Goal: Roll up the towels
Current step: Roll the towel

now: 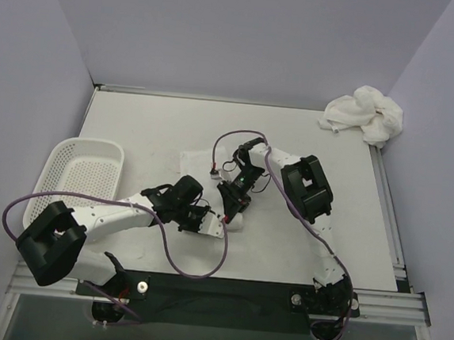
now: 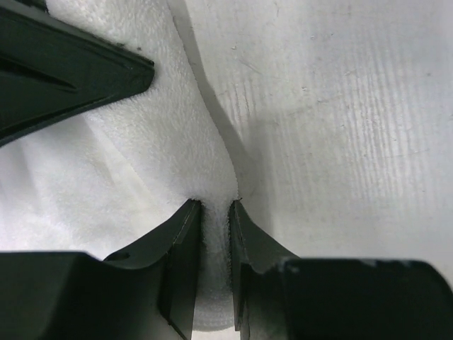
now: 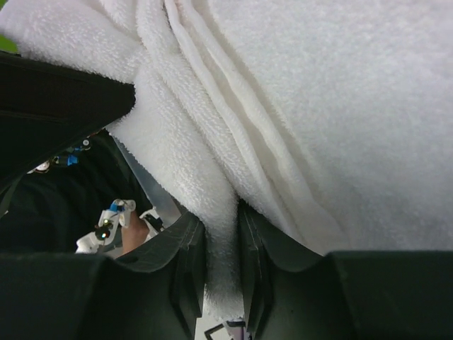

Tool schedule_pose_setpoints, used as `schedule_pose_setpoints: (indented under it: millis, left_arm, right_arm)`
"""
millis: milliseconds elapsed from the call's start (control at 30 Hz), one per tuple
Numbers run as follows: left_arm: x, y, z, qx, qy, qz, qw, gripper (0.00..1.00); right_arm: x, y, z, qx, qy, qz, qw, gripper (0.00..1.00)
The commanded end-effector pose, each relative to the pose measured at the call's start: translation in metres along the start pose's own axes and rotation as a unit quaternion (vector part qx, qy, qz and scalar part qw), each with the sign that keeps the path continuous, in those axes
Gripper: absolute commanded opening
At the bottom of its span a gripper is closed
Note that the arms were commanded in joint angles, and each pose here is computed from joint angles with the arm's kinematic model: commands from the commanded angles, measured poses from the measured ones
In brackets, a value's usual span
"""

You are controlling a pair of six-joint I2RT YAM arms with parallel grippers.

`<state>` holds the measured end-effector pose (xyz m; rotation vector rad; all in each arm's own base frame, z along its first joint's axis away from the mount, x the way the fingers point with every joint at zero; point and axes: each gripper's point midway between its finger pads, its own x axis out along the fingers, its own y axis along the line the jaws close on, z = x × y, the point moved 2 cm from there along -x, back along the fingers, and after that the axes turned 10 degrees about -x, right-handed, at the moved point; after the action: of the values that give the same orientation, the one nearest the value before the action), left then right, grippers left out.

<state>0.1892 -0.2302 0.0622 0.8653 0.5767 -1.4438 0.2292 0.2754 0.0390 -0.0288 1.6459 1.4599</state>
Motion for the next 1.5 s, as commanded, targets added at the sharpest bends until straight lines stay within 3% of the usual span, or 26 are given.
schedule_pose_setpoints:
  millis: [0,167,300,367,500,633,667,767,867,967,1067,1100,1133,1267,1367,1467]
  left_arm:
    - [-0.010,-0.058,-0.038,-0.122,0.063,-0.106,0.985,0.09]
    - [-0.009,-0.042,-0.055,-0.217,0.048,-0.139,0.965,0.08]
    - [-0.009,-0.029,-0.050,-0.272,0.028,-0.185,0.944,0.09]
    - [-0.007,-0.029,-0.053,-0.293,0.037,-0.214,0.931,0.09]
    - [-0.004,-0.017,-0.056,-0.333,0.035,-0.256,0.907,0.10]
    - [0.003,0.004,-0.068,-0.370,0.041,-0.302,0.878,0.13]
    - [0.000,0.001,-0.067,-0.387,0.050,-0.321,0.863,0.14]
    - [0.008,0.015,-0.076,-0.402,0.072,-0.330,0.851,0.16]
    - [0.016,0.026,-0.082,-0.417,0.082,-0.327,0.844,0.17]
    - [0.019,0.028,-0.087,-0.438,0.090,-0.336,0.829,0.18]
    - [0.023,0.031,-0.089,-0.443,0.093,-0.339,0.825,0.19]
    - [0.024,0.034,-0.089,-0.442,0.092,-0.337,0.826,0.20]
    - [0.025,0.035,-0.089,-0.445,0.093,-0.339,0.824,0.21]
    - [0.028,0.039,-0.090,-0.448,0.095,-0.338,0.822,0.22]
    - [0.030,0.042,-0.090,-0.450,0.094,-0.335,0.822,0.21]
    - [0.030,0.044,-0.090,-0.450,0.096,-0.332,0.824,0.22]
  right_arm:
    - [-0.025,-0.018,-0.015,-0.007,-0.009,-0.058,0.998,0.24]
    - [-0.049,-0.014,-0.039,-0.015,-0.037,-0.121,0.992,0.26]
    - [-0.060,-0.013,-0.052,0.005,-0.038,-0.146,0.989,0.38]
    - [-0.077,-0.006,-0.048,-0.004,-0.076,-0.161,0.984,0.38]
    - [-0.114,0.022,-0.039,-0.079,-0.165,-0.233,0.955,0.39]
    - [-0.128,0.042,-0.038,-0.145,-0.206,-0.285,0.925,0.39]
    - [-0.124,0.042,-0.039,-0.166,-0.195,-0.305,0.917,0.39]
    - [-0.103,0.057,-0.044,-0.227,-0.163,-0.333,0.901,0.39]
    - [-0.085,0.057,-0.047,-0.279,-0.121,-0.390,0.869,0.40]
    - [-0.067,0.065,-0.039,-0.337,-0.099,-0.433,0.830,0.47]
    - [-0.049,0.064,-0.030,-0.375,-0.071,-0.460,0.802,0.67]
    - [-0.044,0.060,-0.027,-0.384,-0.057,-0.473,0.791,0.67]
    - [-0.041,0.065,-0.015,-0.413,-0.052,-0.492,0.764,0.67]
    - [-0.031,0.062,0.009,-0.456,-0.040,-0.525,0.718,0.67]
    - [-0.013,0.060,0.017,-0.494,-0.016,-0.517,0.699,0.67]
    - [0.001,0.050,0.017,-0.498,0.001,-0.500,0.709,0.67]
